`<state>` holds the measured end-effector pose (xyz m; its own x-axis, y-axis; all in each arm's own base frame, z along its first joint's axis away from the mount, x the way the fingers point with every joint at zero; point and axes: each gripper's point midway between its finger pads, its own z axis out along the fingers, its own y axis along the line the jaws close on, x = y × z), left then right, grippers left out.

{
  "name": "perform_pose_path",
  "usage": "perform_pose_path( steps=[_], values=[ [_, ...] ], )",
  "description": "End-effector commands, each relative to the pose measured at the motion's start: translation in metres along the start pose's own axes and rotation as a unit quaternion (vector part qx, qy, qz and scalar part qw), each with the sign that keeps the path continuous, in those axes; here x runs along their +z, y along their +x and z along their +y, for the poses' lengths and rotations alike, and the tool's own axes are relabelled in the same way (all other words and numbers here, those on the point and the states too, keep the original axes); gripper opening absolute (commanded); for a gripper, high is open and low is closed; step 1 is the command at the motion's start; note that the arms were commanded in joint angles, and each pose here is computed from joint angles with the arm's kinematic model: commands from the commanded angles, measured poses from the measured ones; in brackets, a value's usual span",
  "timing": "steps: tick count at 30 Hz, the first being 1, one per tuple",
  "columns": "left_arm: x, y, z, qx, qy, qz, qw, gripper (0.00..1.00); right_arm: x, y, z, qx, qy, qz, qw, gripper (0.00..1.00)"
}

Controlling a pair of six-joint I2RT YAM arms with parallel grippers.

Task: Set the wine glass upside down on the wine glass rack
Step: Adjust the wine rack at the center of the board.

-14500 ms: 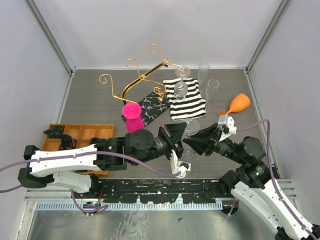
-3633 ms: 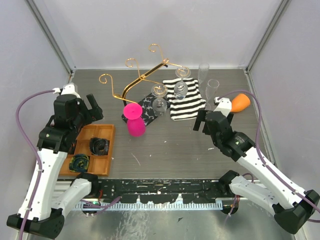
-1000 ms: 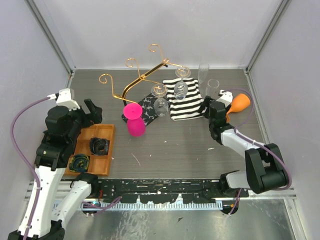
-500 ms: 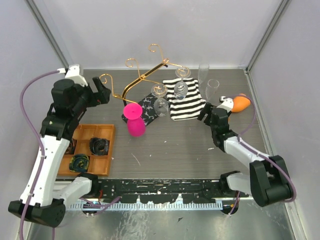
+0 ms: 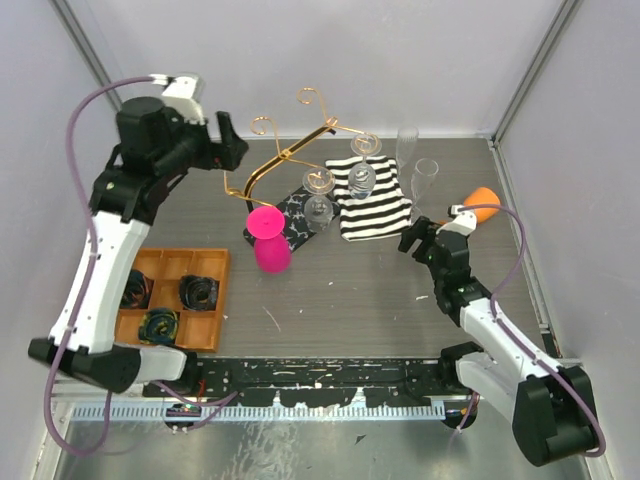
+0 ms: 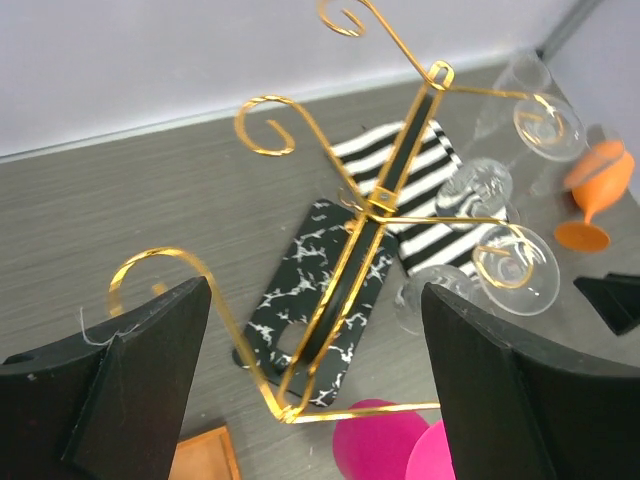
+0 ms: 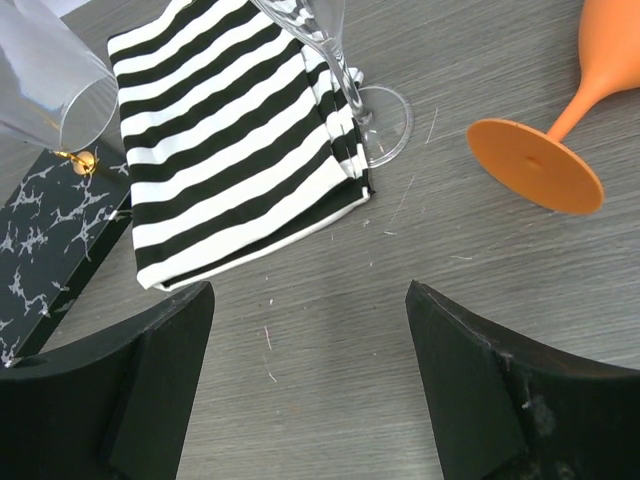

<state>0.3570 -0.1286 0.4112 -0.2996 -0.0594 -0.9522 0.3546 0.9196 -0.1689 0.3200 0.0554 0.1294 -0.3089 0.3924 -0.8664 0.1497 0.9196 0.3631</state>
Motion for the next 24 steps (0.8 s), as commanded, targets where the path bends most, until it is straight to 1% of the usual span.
perform_pose_path(
  steps=[1, 4, 8, 11, 15, 21, 24],
  values=[
    [0.032, 0.037, -0.024, 0.046, 0.031, 0.088, 0.995, 0.91, -0.010, -0.007, 0.004, 0.005, -0.016, -0.012, 1.000, 0.83],
    [0.047, 0.054, -0.024, 0.067, 0.013, 0.120, 0.990, 0.86, -0.014, -0.008, 0.005, 0.008, -0.021, -0.017, 1.000, 0.83],
    [0.061, 0.079, -0.026, 0.096, 0.002, 0.170, 0.981, 0.76, -0.015, -0.003, 0.010, 0.007, -0.038, -0.006, 0.999, 0.83],
    [0.067, 0.092, -0.029, 0.124, -0.007, 0.199, 0.972, 0.73, -0.015, -0.002, 0.009, 0.005, -0.037, -0.003, 0.999, 0.83],
    [0.077, 0.097, -0.027, 0.145, -0.025, 0.209, 0.967, 0.71, -0.014, -0.001, 0.010, 0.004, -0.041, -0.003, 0.999, 0.83],
    [0.095, 0.095, -0.027, 0.148, -0.034, 0.211, 0.966, 0.58, -0.015, -0.001, 0.011, 0.000, -0.044, -0.002, 0.999, 0.83],
    [0.099, 0.097, -0.027, 0.150, -0.036, 0.218, 0.964, 0.55, -0.016, 0.000, 0.010, -0.003, -0.044, -0.003, 0.999, 0.83]
  ],
)
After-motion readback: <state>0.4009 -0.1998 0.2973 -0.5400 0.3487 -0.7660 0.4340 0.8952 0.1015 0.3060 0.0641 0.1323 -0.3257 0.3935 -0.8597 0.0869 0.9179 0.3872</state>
